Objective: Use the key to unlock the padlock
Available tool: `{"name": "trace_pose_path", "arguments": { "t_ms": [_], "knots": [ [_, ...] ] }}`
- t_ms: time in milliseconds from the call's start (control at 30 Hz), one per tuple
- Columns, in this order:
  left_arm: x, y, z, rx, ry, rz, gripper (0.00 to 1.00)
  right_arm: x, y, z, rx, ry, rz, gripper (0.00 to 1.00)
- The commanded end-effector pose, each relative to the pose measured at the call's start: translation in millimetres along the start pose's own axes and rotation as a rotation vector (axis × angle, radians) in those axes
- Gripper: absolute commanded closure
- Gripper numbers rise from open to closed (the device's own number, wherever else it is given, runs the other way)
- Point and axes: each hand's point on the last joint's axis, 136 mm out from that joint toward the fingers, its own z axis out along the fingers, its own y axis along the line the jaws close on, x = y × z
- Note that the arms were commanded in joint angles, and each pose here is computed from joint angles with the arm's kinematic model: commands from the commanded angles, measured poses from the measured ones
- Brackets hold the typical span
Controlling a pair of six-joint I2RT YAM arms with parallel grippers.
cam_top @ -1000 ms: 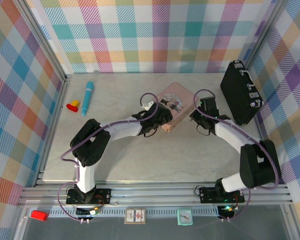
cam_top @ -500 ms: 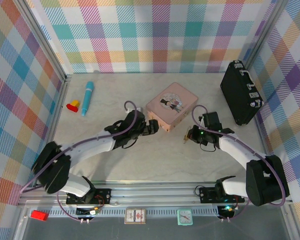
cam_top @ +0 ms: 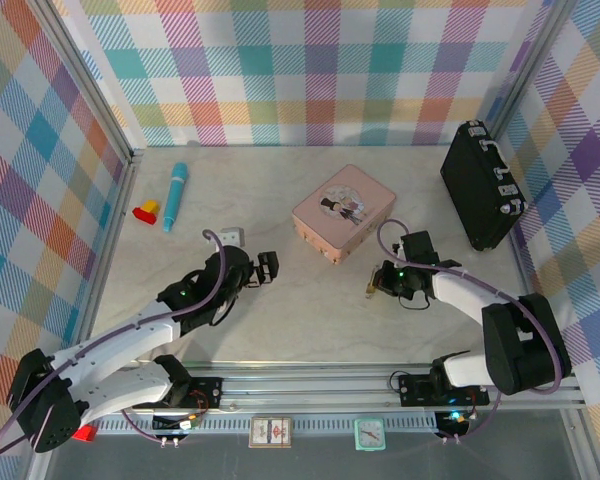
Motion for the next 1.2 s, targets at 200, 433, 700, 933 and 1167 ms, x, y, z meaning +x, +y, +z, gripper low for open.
{"name": "trace_pose_path", "arguments": {
  "t_ms": [200, 433, 700, 933, 1167],
  "knots": [
    [-2, 44, -19, -0.160, -0.057, 0.055, 0.00, -1, -20, -11, 0.113, -0.051, 0.003, 0.67],
    [-15, 62, -32, -0.254, -0.107, 0.090, 0.00, -9, -16, -39, 0.138, -0.137, -0.020, 0.49],
    [-66, 95, -66, -0.521, -0.319, 0.103, 0.00, -55, 1, -120, 0.267, -0.389, -0.186, 0.39],
    [-85, 129, -28, -0.761, -0.390, 0.221, 0.00, -114, 6, -168, 0.442, -0.776, -0.485, 0.01],
    [-69, 158, 40, -0.619, -0.319, 0.197, 0.00, -138, -3, -125, 0.470, -0.824, -0.553, 0.01]
  ]
}}
